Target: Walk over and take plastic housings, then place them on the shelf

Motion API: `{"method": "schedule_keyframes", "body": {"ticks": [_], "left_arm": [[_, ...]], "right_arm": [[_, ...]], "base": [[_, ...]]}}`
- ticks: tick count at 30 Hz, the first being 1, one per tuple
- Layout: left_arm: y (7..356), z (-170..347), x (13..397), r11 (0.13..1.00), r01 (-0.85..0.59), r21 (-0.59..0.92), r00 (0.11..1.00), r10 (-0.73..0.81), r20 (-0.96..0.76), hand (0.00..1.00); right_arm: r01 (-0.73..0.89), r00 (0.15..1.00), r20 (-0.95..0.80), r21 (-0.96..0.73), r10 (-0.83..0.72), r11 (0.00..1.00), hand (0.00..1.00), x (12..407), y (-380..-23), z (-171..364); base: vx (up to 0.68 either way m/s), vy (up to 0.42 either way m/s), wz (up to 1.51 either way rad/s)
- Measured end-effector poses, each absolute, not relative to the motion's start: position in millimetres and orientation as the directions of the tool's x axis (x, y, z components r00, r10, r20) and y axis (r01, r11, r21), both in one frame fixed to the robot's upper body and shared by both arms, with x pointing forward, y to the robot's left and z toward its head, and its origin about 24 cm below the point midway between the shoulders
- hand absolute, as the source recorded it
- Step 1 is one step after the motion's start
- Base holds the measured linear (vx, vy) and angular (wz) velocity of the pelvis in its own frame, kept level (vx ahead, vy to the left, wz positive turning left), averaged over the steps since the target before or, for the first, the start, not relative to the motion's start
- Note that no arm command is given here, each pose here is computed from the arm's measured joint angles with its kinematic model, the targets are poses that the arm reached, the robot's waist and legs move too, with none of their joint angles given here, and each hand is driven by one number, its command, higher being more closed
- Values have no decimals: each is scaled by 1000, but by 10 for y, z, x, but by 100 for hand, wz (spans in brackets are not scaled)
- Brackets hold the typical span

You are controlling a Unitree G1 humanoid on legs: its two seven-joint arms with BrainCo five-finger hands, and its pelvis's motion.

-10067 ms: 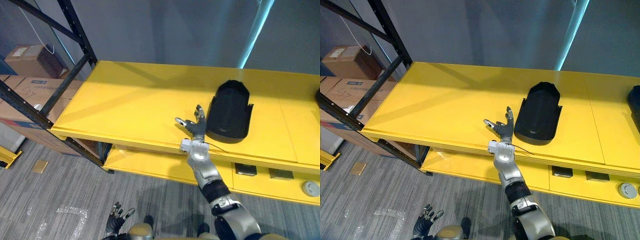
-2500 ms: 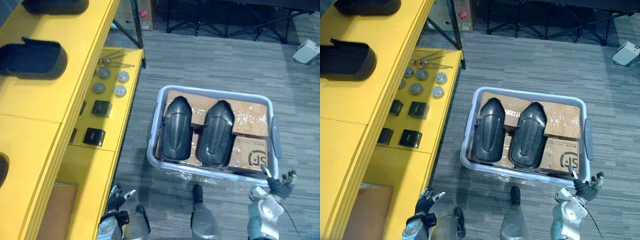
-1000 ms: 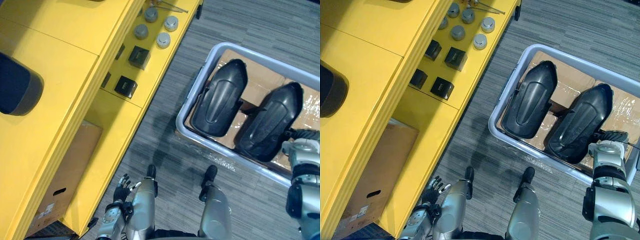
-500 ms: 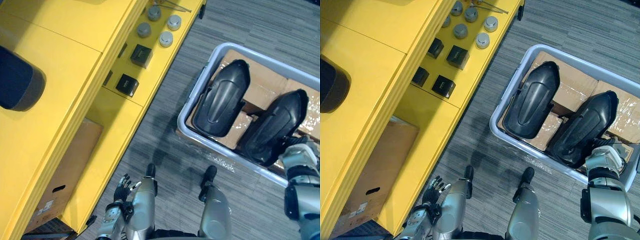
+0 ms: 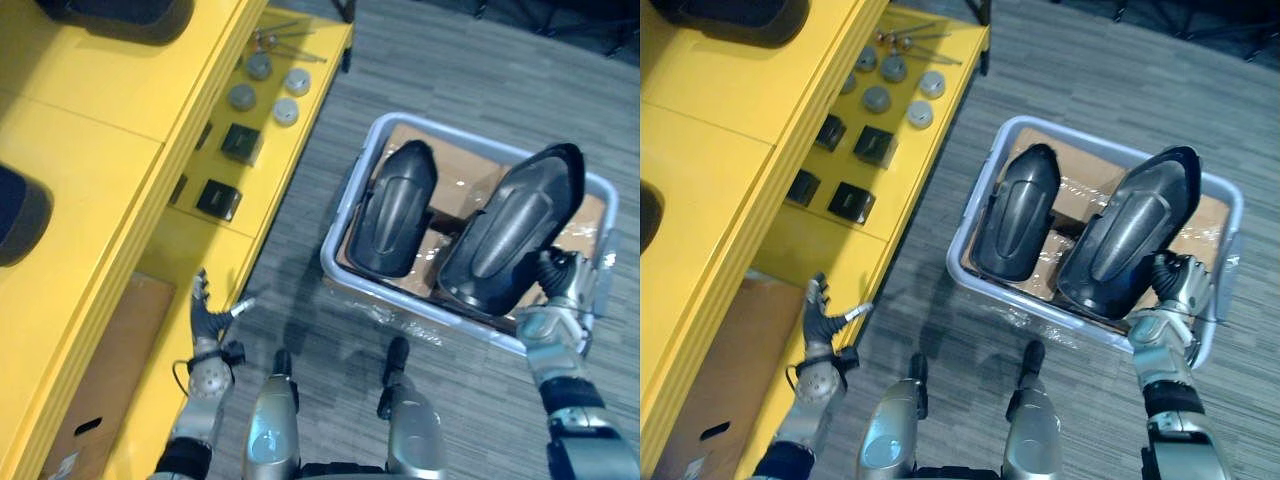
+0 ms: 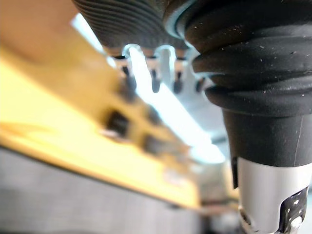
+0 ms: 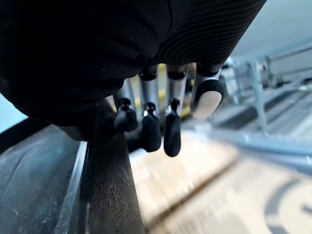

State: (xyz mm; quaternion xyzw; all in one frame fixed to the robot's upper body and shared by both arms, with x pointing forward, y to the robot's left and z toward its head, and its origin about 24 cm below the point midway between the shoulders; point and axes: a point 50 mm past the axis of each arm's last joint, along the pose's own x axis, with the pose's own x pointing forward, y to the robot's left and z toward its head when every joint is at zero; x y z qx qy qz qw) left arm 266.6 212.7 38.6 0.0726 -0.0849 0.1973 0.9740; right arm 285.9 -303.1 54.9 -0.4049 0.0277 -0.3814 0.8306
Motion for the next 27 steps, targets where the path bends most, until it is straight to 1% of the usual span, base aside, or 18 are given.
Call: {"method": "schedule_keyframes", "body": {"ticks": [4,7,8,10,14,16,18,20,22,23,24,27], "left_arm": [[1979,812,2880,963,-265,52,911,233,341,0],[1784,1130,3057,999,-29,35,910,12,414,0],[1749,1179,3083,999,17,33,906,-29,422,0],[1625,1335,3177,988,145,48,887,-151,437,0],[1380,1602,3307,943,321,87,832,-324,450,0],[1302,1683,3348,920,385,76,815,-377,440,0],[1124,1721,3382,875,478,74,792,-466,395,0],[1034,1736,3396,858,508,76,784,-498,372,0],[964,1690,3405,850,522,68,794,-514,325,0],[952,1677,3408,850,524,58,798,-514,315,0],[919,1648,3415,849,528,16,807,-508,300,0],[881,1592,3423,845,535,-10,815,-513,270,0]], "right_arm": [[649,700,334,-666,-631,367,100,2909,-2975,684],[683,696,401,-626,-595,377,100,3079,-2894,920],[693,692,419,-613,-588,379,100,3114,-2884,985],[729,670,482,-569,-564,381,100,3213,-2871,1220],[788,616,608,-489,-501,374,100,3332,-2873,1687],[798,599,670,-451,-439,401,100,3383,-2745,1896],[788,590,731,-431,-343,439,100,3421,-2573,2061],[781,585,755,-427,-296,456,100,3431,-2486,2116],[765,592,771,-445,-236,465,100,3442,-2382,2122],[762,594,772,-448,-228,468,100,3443,-2366,2121],[754,597,774,-452,-209,477,100,3443,-2328,2122],[734,600,782,-455,-168,504,100,3437,-2229,2143]], "base": [[-35,21,-19],[-23,7,-17],[-18,12,-12],[-17,19,-11],[3,16,-12],[17,18,-9],[13,18,-7],[4,17,-15],[-11,10,-14],[-21,4,-6],[-23,0,-5],[-50,-8,-11]]}}
